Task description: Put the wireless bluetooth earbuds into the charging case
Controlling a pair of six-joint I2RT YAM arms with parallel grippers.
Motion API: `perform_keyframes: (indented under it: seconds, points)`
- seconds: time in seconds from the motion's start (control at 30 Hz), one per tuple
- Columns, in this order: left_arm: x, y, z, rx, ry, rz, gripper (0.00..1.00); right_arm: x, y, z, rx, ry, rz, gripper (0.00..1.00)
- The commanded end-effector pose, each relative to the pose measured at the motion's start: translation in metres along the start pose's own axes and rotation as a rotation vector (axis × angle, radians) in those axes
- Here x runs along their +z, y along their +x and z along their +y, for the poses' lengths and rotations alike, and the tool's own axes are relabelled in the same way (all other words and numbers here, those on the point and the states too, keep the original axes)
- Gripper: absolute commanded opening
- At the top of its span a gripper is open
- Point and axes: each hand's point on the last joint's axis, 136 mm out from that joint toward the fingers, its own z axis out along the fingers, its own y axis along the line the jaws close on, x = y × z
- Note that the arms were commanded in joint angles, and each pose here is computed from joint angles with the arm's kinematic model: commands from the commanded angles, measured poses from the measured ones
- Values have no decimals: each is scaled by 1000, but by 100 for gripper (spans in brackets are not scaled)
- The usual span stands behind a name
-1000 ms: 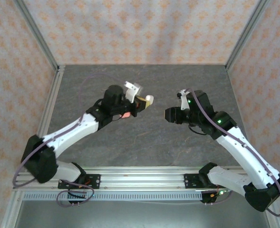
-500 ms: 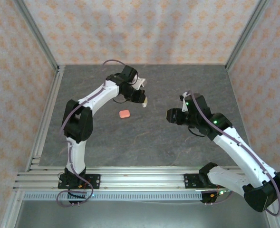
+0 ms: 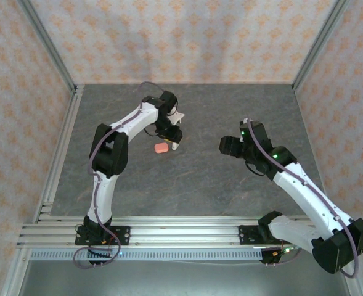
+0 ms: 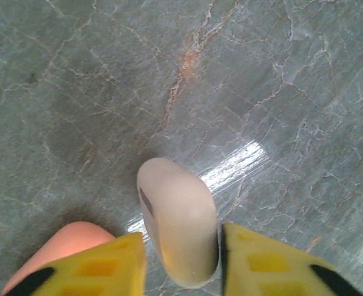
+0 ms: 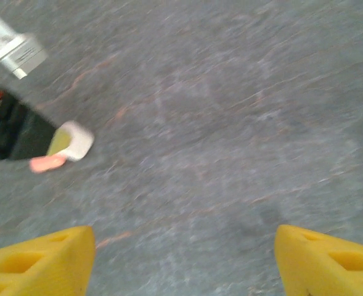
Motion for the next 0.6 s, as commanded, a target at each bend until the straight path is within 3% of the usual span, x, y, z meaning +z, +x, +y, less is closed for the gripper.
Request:
perform_keyframes:
  seconds: [0.0, 0.2, 0.33, 0.57]
  points:
    - [-55, -14, -7, 84, -66, -134, 44, -4, -27, -35, -6, 156, -157, 83]
    - [-119, -19, 12, 76, -185, -319, 70, -7, -44, -98, -8, 398, -319, 96]
    - [-144, -6, 52, -13, -319, -420, 100, 2, -44, -136, -24, 530, -381, 99]
    - [-159, 42, 133, -206, -610, -645, 100, 27, -38, -169, -30, 576, -500, 99]
